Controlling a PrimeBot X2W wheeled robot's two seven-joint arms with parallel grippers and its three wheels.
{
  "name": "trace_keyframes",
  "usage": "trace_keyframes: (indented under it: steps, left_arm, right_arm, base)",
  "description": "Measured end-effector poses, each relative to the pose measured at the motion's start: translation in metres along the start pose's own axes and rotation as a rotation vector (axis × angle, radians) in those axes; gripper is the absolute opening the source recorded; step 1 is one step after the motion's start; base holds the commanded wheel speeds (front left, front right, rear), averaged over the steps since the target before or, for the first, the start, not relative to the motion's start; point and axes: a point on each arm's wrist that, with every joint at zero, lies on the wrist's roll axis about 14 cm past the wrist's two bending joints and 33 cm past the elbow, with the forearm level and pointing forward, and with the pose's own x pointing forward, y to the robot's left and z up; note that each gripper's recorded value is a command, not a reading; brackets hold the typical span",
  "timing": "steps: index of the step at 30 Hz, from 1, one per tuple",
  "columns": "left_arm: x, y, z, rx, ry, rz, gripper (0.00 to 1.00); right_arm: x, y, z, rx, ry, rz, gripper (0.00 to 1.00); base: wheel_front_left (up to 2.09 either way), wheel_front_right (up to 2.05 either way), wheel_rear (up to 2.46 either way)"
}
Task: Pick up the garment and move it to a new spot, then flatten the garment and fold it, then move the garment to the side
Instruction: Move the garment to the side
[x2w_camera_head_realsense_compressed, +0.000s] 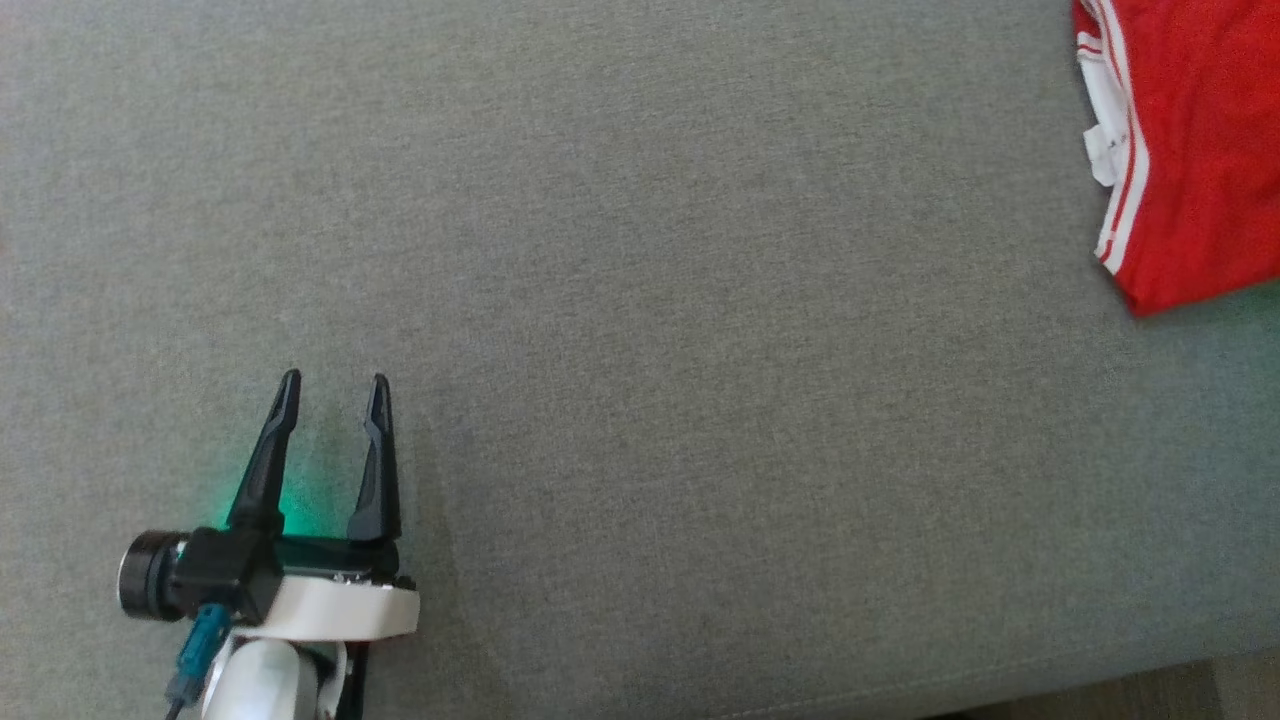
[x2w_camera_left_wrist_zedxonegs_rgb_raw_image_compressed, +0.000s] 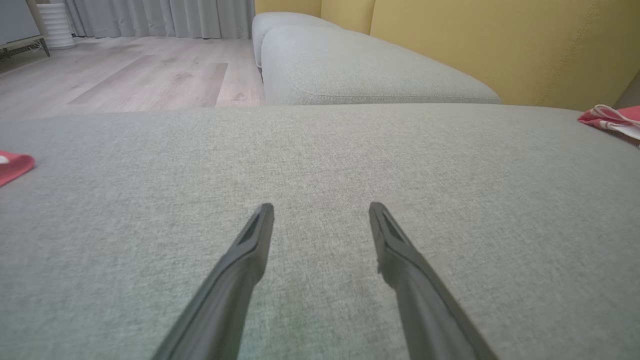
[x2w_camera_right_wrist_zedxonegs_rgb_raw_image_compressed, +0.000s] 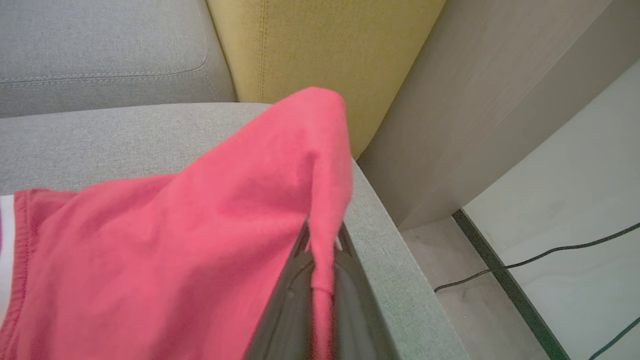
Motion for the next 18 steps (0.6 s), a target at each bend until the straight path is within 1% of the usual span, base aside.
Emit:
trace_keyframes:
  steps: [1, 2, 3, 5, 8, 14, 16, 18]
  left_arm:
    - [0.000, -0.001, 0.001, 0.002, -0.002, -0.002, 1.00]
    - [0.000, -0.001, 0.001, 0.006, -0.003, -0.004, 1.00]
    - [0.000, -0.001, 0.002, 0.008, -0.005, -0.005, 1.00]
    - [-0.001, -0.002, 0.005, 0.008, -0.011, -0.010, 1.00]
    - [-0.002, -0.004, 0.009, 0.010, -0.023, -0.014, 1.00]
    - [-0.012, -0.004, 0.026, 0.015, -0.066, -0.001, 1.00]
    - [-0.015, -0.003, 0.029, 0.013, -0.075, 0.005, 1.00]
    - [-0.022, 0.001, 0.034, 0.000, -0.086, 0.025, 1.00]
  right_arm:
    - [-0.001, -0.001, -0.001, -0.009, -0.002, -0.005, 0.00]
    - [-0.002, -0.004, 0.001, -0.024, -0.012, -0.013, 0.19]
    - [-0.003, -0.007, 0.005, -0.046, -0.033, -0.022, 1.00]
    - [-0.005, -0.012, 0.013, -0.070, -0.076, -0.041, 1.00]
    - [-0.011, -0.011, 0.034, -0.088, -0.182, -0.052, 1.00]
    - [-0.035, 0.010, 0.074, -0.103, -0.397, -0.020, 1.00]
    - [-0.041, 0.015, 0.077, -0.104, -0.423, -0.010, 1.00]
    - [-0.051, 0.026, 0.078, -0.077, -0.453, 0.015, 1.00]
  base:
    - [0.00, 0.00, 0.00]
    - [0.00, 0.00, 0.00]
    - [0.00, 0.00, 0.00]
    - [0.00, 0.00, 0.00]
    - [0.00, 0.00, 0.00]
    - [0.00, 0.00, 0.00]
    - [0.00, 0.00, 0.00]
    - [0.00, 0.00, 0.00]
